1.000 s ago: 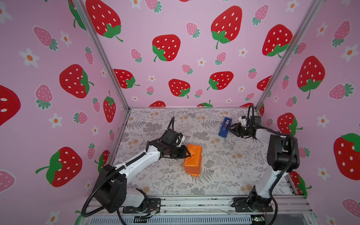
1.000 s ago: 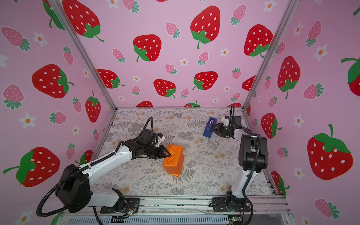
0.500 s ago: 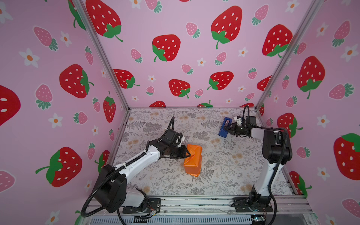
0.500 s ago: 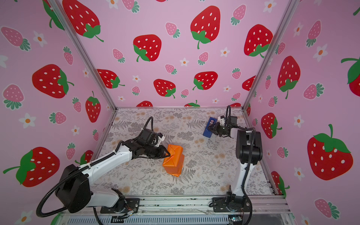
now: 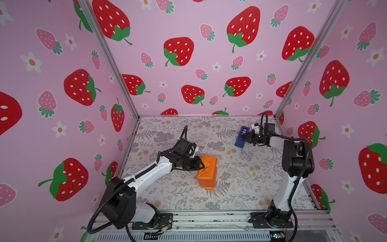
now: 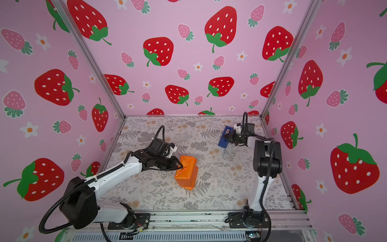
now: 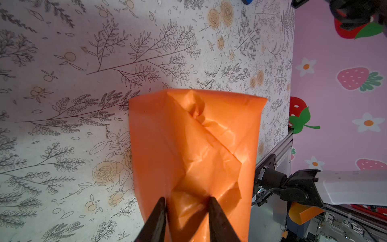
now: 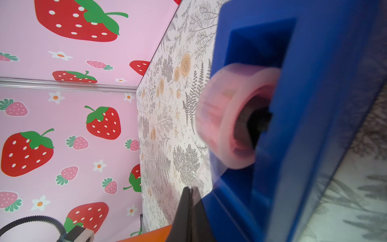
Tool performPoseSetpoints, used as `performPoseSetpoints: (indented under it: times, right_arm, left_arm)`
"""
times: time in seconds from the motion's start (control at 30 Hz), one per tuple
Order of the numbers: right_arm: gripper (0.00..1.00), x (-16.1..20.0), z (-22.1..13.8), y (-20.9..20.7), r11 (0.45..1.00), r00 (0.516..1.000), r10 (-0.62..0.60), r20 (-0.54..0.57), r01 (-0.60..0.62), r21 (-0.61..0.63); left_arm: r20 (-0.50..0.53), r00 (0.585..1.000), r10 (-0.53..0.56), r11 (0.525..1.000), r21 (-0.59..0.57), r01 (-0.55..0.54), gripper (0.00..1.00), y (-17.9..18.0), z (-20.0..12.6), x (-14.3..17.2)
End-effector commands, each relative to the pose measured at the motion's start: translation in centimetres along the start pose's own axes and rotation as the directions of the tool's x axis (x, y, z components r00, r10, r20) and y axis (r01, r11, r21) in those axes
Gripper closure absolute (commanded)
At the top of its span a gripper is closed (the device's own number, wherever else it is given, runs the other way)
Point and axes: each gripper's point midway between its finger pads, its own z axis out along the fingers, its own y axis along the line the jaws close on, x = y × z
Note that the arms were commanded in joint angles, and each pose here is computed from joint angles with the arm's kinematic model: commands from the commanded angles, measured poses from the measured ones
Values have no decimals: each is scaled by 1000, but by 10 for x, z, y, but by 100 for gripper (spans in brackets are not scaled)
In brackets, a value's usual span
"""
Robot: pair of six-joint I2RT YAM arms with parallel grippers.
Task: Wrap a gift box in wrapping paper
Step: Tear off the tape with the cutter.
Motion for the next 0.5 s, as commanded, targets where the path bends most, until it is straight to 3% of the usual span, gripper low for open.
performPoseSetpoints:
  times: [0.0, 0.27, 0.47]
  right_arm:
    - [100, 8, -14, 34, 997, 997, -72, -3, 71, -30]
    - [100, 60, -18, 29, 998, 995, -69, -73, 68, -13]
    - [100, 81, -2, -4, 998, 989, -38, -142, 44, 46]
  left_arm:
    - [-107, 992, -70, 990, -130, 55, 66, 30, 4, 29]
    - [-112, 991, -69, 989, -137, 54, 66, 32, 5, 32]
    - [-117, 990, -72, 989, -136, 55, 66, 33, 7, 32]
